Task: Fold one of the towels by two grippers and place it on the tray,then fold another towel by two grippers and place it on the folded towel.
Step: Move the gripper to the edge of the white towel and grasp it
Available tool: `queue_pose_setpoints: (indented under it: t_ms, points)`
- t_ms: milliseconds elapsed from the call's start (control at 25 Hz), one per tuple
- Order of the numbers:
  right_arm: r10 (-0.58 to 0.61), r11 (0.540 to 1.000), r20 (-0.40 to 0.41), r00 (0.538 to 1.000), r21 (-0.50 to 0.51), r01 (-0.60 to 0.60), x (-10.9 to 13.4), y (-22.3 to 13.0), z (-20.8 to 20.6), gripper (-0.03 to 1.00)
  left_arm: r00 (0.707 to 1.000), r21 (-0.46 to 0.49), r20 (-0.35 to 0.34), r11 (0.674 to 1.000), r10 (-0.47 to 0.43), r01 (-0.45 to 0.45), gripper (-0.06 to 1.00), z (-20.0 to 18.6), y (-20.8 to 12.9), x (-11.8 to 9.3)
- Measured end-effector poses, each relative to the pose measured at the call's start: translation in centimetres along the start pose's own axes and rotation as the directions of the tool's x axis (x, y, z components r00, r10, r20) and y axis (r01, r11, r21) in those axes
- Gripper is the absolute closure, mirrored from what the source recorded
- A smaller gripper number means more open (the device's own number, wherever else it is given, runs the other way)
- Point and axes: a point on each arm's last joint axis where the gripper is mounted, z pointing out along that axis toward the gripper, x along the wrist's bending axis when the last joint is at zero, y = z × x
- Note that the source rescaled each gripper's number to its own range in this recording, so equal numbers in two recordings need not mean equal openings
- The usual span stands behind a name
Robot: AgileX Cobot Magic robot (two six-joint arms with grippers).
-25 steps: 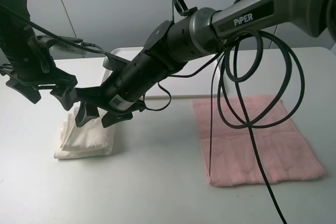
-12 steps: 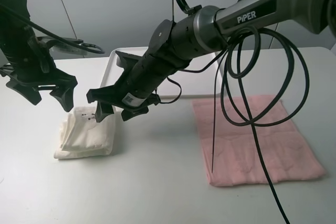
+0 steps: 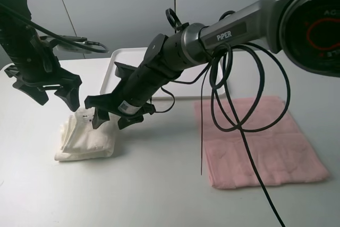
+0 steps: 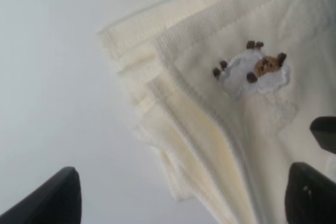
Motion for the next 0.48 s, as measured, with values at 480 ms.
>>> queue_pose_setpoints:
  t_ms: [480]
  points:
    - [0.035,0.999,-0.008,0.999,0.03,-0.034,-0.5,-0.3,1.3,0.32,1.0,-0.012,0.017,1.0,0.0,0.0,-0.05,0.0,0.1,-0.2]
